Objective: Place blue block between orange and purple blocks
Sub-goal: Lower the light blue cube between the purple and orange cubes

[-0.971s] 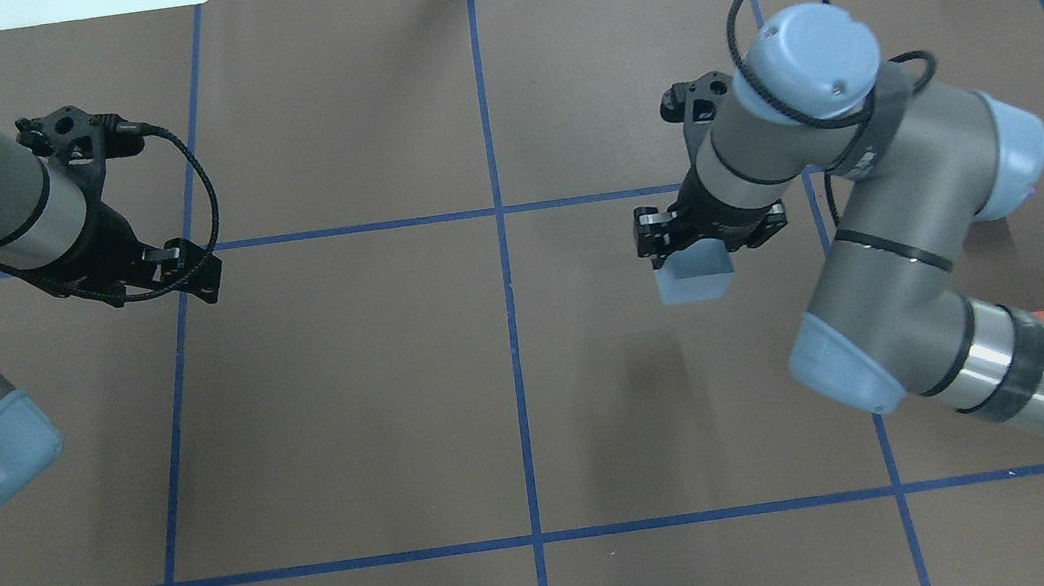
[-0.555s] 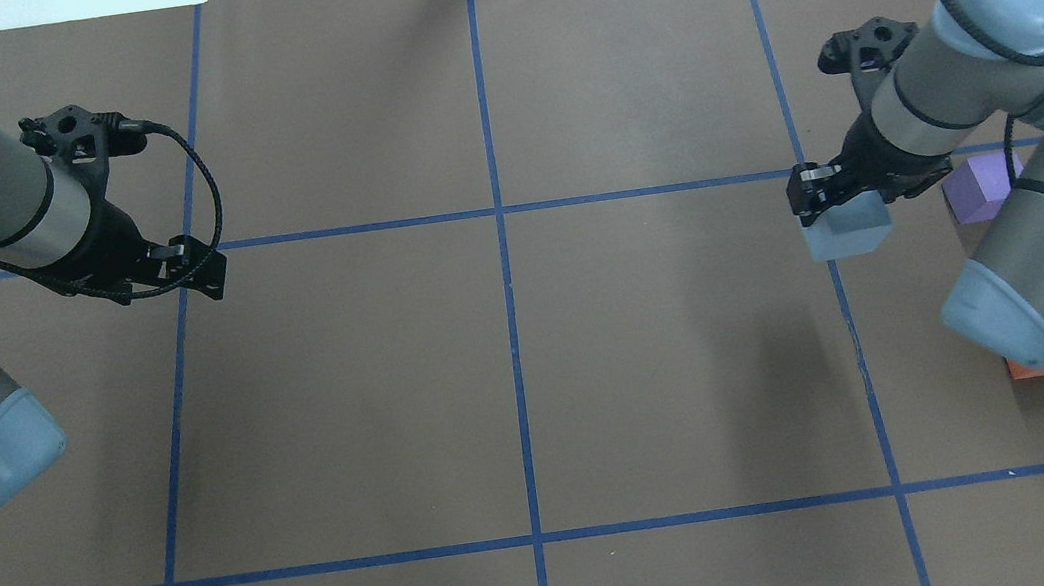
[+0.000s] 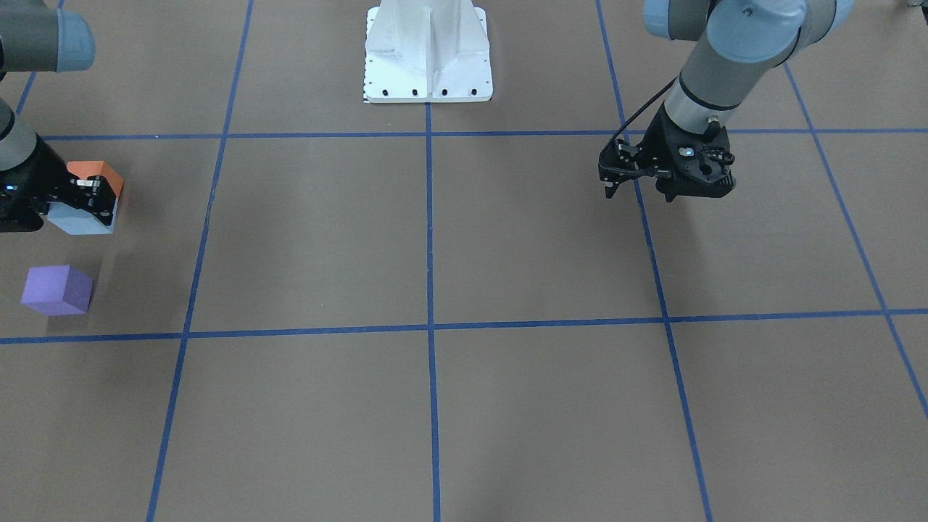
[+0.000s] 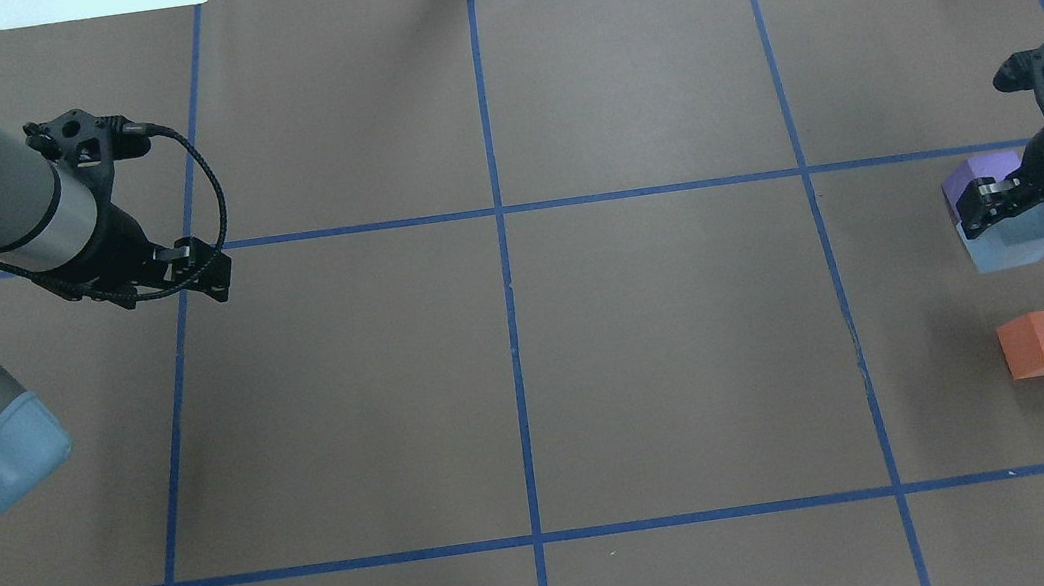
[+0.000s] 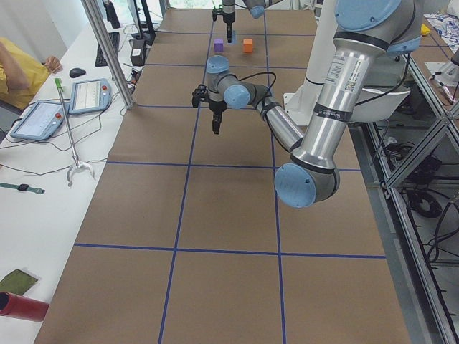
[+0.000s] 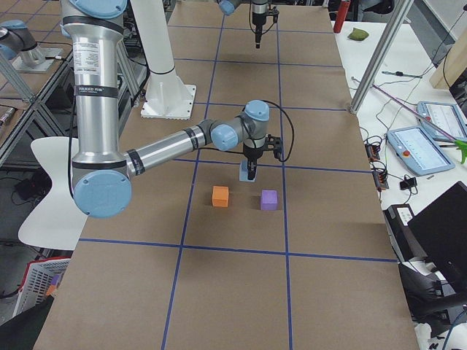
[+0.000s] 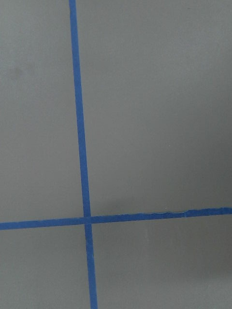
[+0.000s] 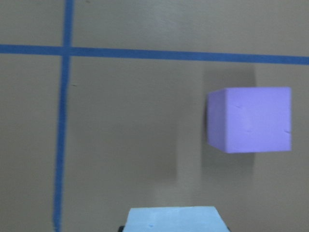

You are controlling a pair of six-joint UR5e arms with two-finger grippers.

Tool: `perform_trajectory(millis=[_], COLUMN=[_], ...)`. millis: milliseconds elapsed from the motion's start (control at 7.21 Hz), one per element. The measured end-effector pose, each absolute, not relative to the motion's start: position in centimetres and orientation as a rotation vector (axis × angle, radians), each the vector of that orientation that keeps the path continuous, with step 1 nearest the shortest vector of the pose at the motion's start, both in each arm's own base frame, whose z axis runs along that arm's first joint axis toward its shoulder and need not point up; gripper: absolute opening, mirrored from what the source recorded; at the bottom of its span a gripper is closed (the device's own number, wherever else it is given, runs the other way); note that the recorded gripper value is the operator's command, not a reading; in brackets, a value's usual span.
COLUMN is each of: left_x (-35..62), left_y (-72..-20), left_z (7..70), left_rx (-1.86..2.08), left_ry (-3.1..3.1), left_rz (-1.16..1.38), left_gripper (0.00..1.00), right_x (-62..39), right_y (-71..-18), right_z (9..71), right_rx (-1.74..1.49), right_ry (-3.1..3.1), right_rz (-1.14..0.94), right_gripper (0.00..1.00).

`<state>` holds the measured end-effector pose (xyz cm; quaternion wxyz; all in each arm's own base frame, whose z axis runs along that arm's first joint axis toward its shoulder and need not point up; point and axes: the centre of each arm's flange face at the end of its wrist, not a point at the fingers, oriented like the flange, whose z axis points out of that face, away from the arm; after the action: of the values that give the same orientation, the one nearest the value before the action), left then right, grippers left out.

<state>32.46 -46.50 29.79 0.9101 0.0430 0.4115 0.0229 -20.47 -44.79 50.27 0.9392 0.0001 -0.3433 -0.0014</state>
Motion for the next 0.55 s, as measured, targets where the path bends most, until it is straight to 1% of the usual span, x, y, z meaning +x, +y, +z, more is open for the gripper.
perform_trajectory(millis=[555], left_x=[33.1], left_y=[-46.2], left_z=[28.8], left_rx=[0.086], left_ry=[0.863], left_rz=[0.04], left_gripper=[1.0], right_x=[-20.0], right_y=[-45.0], right_z=[56.1], right_rx=[-0.014], right_ry=[-0.714], right_rz=[0.009], right_gripper=[0.0])
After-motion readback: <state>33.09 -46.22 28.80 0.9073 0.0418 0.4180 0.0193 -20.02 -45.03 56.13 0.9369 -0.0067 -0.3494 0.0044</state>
